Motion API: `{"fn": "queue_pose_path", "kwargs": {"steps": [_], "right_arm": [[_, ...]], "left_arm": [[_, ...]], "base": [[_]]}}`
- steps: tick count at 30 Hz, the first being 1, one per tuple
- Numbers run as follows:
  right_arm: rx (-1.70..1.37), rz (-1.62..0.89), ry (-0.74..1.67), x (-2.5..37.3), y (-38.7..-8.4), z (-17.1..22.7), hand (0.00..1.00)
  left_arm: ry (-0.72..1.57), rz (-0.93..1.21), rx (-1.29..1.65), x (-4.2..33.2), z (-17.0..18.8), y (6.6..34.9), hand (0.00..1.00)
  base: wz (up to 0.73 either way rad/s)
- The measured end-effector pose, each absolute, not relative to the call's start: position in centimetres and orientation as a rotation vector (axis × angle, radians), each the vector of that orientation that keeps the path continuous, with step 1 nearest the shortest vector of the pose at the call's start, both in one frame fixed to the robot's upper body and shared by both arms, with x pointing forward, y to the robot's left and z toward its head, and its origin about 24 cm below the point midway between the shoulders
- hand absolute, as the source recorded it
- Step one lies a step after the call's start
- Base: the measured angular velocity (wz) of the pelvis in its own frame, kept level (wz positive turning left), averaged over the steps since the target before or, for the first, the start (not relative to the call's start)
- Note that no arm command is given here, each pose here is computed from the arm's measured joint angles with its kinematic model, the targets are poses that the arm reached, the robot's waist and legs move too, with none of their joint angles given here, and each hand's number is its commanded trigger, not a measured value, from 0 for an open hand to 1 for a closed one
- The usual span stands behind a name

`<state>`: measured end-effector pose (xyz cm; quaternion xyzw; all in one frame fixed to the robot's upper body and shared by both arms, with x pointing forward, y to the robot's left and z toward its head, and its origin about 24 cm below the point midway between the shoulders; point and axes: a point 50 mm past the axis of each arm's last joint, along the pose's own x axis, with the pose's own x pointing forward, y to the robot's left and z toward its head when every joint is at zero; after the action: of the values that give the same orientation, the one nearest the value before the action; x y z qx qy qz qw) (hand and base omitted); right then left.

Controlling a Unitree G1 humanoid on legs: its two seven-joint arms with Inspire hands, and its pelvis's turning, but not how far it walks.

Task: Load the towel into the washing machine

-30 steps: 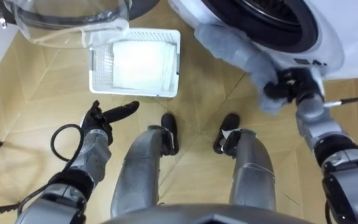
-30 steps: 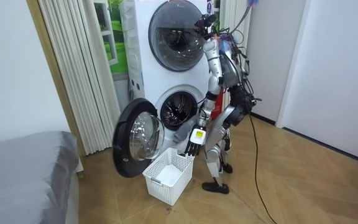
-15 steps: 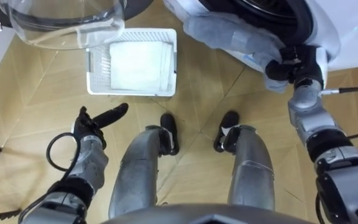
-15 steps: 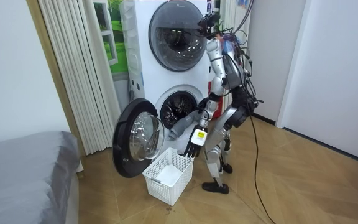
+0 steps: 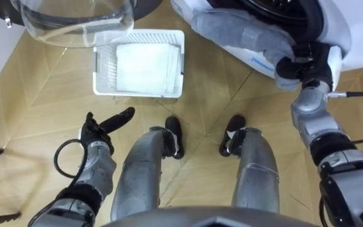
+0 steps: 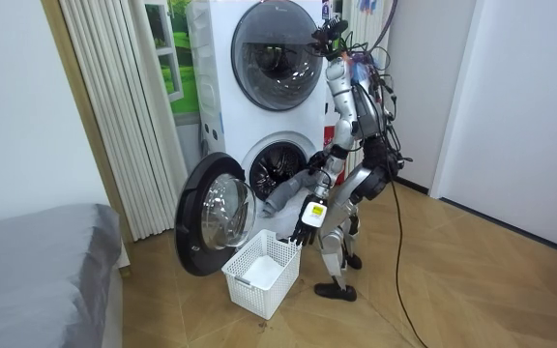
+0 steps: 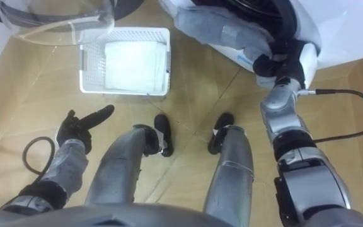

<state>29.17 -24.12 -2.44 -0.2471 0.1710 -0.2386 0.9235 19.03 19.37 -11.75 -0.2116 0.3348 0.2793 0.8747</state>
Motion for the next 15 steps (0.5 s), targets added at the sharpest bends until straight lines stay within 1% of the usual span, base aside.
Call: {"fn": "queue_pose_path", "kwargs": {"steps": [6,15], "right_arm": [[-0.439,-0.543,0.293,29.0,-23.3,-1.9,1.00],[-0.027,-0.697,0.292,29.1,-22.0,-1.4,1.00]], "left_arm": [[0.675,0.609,-0.478,19.2,-11.5,19.4,0.00],[0.713,0.654,-0.513,18.2,-12.1,18.6,0.00]], "base": [[-0.01],[0.04]]}}
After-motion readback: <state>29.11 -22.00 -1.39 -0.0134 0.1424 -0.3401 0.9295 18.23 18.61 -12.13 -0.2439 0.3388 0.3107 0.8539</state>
